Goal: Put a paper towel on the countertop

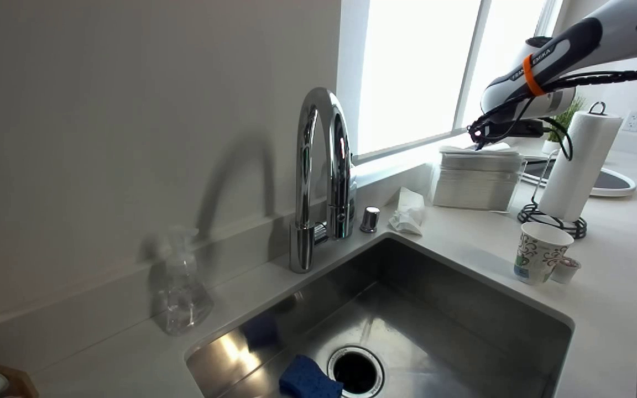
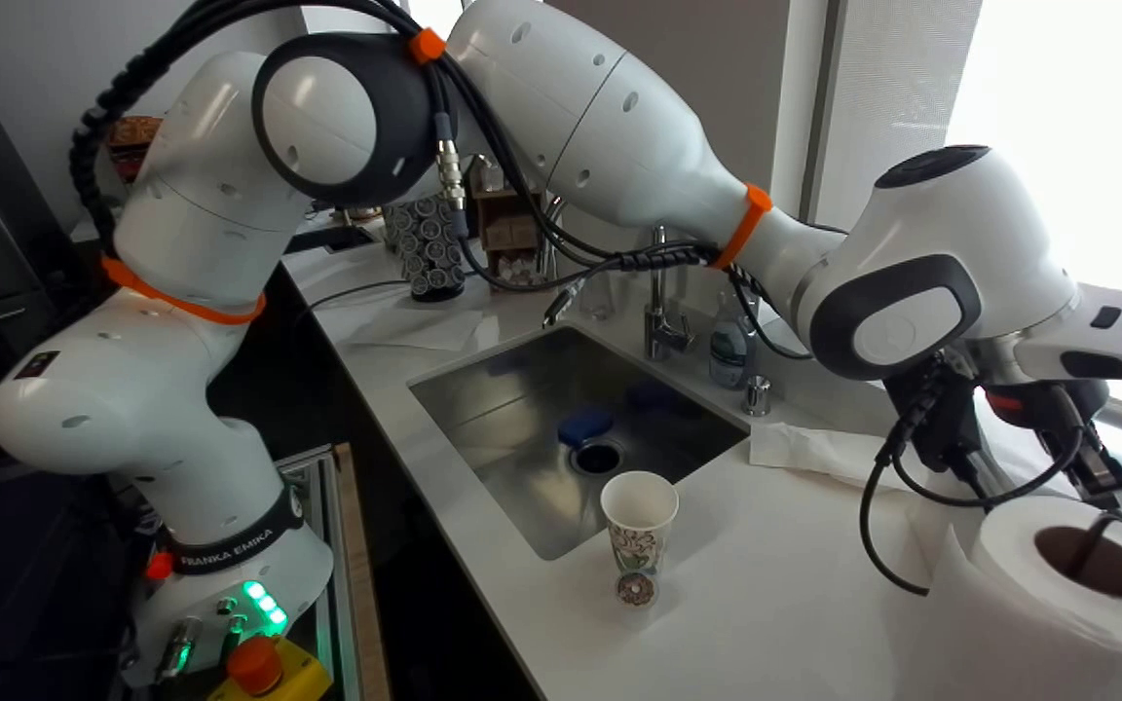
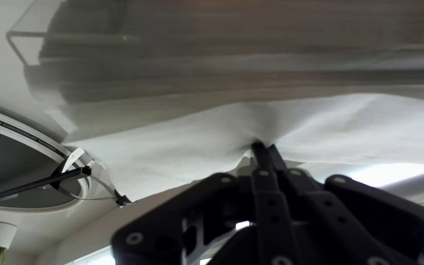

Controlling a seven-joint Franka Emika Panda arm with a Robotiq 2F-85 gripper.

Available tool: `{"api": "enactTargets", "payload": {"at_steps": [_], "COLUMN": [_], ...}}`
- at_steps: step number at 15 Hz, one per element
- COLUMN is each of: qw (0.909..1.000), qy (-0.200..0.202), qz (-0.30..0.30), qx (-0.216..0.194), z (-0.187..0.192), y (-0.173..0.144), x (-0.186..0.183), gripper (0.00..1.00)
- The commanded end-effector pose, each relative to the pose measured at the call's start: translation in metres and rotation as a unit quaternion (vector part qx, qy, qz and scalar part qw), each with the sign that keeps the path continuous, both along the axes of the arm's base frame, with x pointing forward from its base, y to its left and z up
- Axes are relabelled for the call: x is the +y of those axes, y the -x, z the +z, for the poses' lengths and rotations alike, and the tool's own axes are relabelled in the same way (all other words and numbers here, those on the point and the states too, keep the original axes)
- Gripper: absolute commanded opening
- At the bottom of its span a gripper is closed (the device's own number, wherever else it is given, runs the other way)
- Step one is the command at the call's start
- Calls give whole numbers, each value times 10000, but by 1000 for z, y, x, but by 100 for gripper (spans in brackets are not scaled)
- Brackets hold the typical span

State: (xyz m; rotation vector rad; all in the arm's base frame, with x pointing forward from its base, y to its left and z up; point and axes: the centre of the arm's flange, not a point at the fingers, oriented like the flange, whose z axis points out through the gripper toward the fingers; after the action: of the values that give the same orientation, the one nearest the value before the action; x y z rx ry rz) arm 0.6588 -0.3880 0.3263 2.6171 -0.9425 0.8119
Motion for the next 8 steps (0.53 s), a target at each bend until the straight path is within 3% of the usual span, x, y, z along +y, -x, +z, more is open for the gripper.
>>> {"api": "enactTargets", "payload": {"at_steps": [1,8], "qw": [9999,9998], "qy": [-103,104], "qz": [-21,-56], "qx": [78,-140], "z": [-2,38], "y": [-4,3], "x": [0,8], "gripper": [0,0]}}
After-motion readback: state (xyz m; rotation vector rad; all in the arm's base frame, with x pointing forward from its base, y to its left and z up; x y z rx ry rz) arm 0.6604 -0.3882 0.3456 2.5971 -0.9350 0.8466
